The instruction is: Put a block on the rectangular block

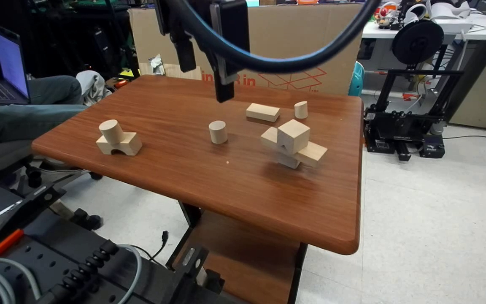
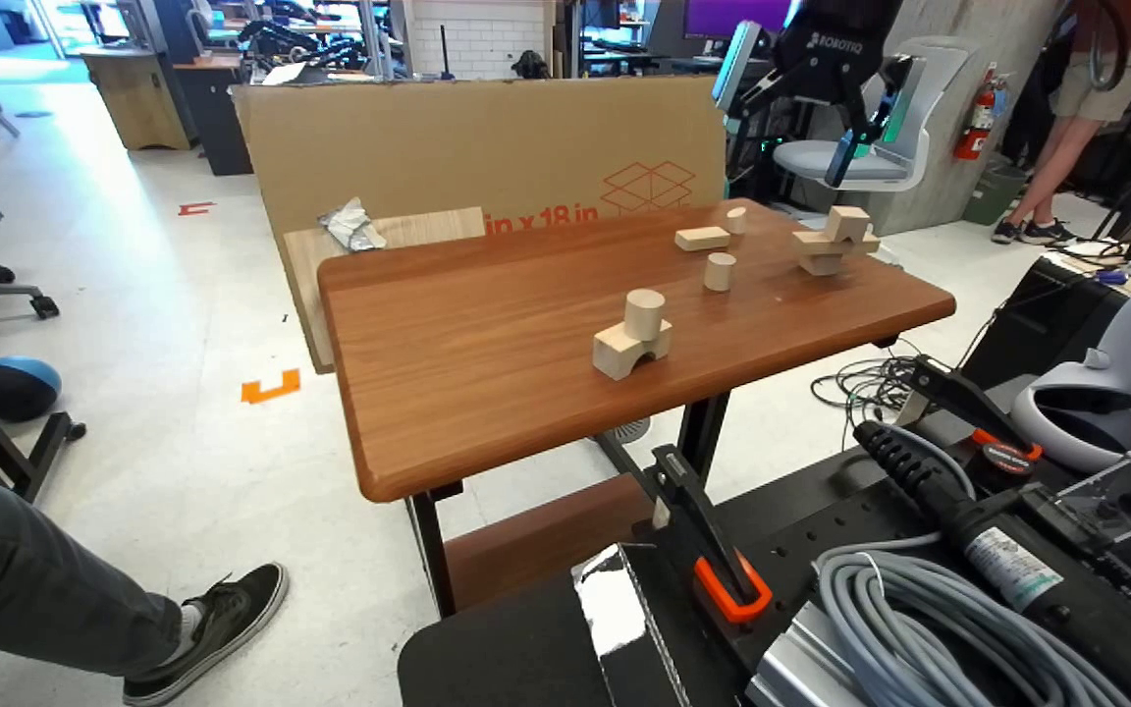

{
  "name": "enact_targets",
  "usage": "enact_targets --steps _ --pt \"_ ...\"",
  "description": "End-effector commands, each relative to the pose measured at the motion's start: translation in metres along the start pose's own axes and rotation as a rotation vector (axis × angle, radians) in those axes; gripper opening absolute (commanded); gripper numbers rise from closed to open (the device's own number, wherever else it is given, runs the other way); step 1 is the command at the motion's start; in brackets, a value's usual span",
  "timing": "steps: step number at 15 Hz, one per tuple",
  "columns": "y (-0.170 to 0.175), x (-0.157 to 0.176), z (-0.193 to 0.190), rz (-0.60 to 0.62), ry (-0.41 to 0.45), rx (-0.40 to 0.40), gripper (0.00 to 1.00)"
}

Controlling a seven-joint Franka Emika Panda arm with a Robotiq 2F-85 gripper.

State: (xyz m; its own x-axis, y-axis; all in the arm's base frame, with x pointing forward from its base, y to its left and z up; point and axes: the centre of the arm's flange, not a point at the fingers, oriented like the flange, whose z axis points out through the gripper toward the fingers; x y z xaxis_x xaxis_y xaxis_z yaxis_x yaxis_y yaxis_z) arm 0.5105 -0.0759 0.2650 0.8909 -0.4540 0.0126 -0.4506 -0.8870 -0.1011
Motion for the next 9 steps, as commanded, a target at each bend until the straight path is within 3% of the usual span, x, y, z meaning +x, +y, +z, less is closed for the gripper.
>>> enact_targets --steps 1,9 --pt "-0.016 0.020 0.029 -0.022 -0.005 -0.038 1.00" --pt "-0.047 0.029 0.074 -0.120 -0.042 -0.127 1.00"
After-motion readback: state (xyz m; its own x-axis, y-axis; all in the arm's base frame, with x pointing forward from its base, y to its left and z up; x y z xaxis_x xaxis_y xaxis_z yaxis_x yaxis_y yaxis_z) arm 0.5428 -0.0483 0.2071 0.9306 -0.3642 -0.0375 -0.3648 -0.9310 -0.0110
